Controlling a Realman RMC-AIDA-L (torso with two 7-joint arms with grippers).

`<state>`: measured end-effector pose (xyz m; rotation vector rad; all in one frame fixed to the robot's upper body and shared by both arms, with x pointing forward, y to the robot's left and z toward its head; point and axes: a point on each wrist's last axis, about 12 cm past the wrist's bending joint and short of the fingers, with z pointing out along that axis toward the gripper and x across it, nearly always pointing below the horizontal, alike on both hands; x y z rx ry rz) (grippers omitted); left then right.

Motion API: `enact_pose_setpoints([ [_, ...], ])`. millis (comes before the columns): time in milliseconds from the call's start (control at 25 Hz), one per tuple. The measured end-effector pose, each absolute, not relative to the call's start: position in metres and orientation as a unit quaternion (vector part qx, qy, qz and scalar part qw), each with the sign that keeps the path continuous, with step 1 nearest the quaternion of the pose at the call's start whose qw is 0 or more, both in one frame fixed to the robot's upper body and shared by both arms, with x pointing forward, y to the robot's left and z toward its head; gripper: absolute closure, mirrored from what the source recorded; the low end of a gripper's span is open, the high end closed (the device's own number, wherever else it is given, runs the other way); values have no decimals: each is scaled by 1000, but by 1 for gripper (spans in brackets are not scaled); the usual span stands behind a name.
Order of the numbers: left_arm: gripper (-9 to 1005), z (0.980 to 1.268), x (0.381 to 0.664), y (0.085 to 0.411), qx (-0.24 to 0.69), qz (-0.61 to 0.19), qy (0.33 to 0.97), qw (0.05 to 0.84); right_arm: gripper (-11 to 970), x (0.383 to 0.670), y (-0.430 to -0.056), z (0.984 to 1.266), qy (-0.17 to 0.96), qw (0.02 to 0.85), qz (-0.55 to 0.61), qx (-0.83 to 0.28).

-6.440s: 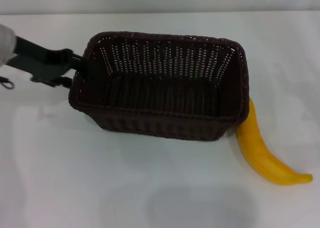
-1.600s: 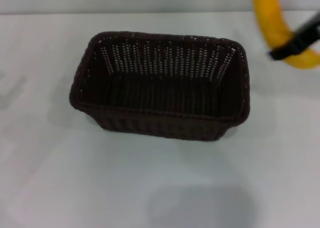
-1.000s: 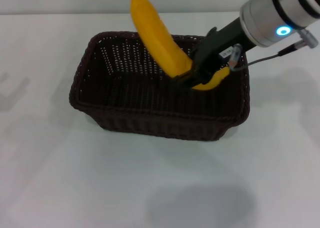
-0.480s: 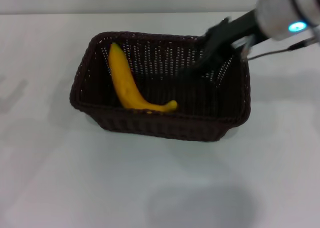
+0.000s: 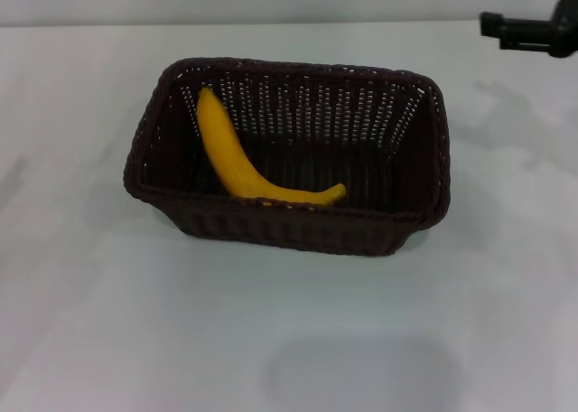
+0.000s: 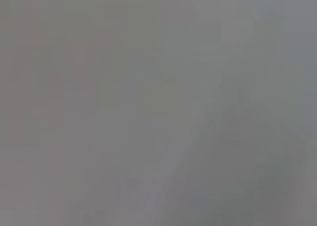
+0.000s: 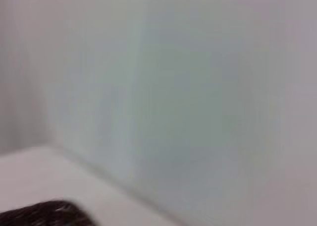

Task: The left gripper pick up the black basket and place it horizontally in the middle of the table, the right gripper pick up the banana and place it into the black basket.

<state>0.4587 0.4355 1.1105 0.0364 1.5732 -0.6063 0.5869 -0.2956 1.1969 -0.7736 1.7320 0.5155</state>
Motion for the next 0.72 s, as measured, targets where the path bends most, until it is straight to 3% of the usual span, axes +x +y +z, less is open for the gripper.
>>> enact_pose_setpoints([
  [400, 251, 1081, 440, 436, -6, -189, 669, 719, 115, 576, -324, 1101, 676, 688, 163, -208],
  [720, 253, 1056, 425, 422, -42, -132, 641, 755, 114, 565, -326, 1076, 656, 736, 104, -131],
])
